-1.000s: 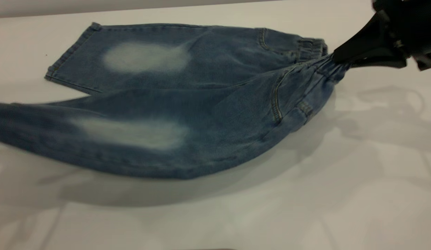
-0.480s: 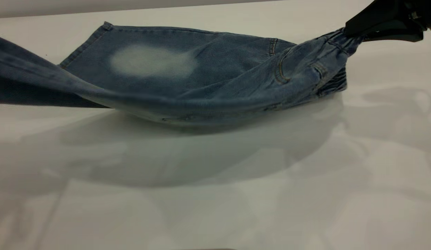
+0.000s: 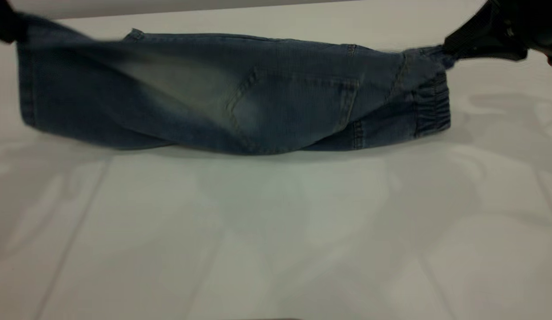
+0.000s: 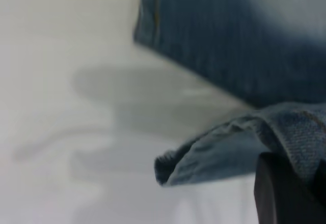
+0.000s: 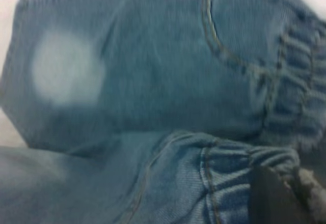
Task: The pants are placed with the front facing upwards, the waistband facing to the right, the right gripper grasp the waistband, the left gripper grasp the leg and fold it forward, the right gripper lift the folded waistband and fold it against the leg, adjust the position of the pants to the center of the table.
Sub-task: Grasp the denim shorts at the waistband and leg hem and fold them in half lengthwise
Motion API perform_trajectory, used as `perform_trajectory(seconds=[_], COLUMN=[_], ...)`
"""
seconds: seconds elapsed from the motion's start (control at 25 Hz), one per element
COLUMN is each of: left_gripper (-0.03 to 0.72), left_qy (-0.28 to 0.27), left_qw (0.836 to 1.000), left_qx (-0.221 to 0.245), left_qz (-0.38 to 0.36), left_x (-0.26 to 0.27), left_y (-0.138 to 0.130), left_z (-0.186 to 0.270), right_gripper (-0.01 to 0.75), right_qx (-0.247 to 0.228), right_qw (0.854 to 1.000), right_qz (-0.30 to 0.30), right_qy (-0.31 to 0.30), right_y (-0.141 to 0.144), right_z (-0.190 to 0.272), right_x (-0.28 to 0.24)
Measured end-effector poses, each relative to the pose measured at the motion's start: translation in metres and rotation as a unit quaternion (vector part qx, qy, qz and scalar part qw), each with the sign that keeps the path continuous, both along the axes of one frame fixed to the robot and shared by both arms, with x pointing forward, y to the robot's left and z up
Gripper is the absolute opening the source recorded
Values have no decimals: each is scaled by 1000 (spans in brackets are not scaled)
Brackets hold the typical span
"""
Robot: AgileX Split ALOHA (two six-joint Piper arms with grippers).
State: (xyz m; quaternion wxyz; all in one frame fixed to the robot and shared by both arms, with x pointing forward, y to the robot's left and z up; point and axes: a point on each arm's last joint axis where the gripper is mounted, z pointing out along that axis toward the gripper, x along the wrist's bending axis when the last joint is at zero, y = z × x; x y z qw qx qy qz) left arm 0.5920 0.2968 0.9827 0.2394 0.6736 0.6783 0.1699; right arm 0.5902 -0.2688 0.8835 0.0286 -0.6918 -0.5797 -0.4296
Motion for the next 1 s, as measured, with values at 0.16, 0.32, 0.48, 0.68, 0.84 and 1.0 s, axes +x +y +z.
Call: perform_trajectory(seconds=[0.16, 0.32, 0.48, 0.68, 0.84, 1.0], left_gripper=[47, 47, 47, 47, 47, 47], left_qy=[-12, -27, -37, -34, -49, -82], left_qw=[999, 997, 994, 993, 991, 989], left_qx=[18, 38, 46, 55, 66, 76], left_qz=[-29, -68, -88, -101, -103, -93], left_x=[39, 74, 99, 119, 129, 137], left_y=[-1, -10, -18, -20, -19, -17], left_z=[-8, -17, -27, -49, -63, -70], right_gripper=[31, 31, 31, 31, 31, 33], right_qx=[-3, -5, -14, -19, -28, -46], right_qw=[1000, 999, 999, 998, 998, 998], right_qz=[1, -2, 5, 4, -2, -15], right_qy=[-22, -36, -48, -52, -49, -46], right_y=[-1, -3, -4, -6, -8, -12], right_z=[1, -2, -11, -25, -37, -41], right_x=[20, 38, 54, 72, 83, 89])
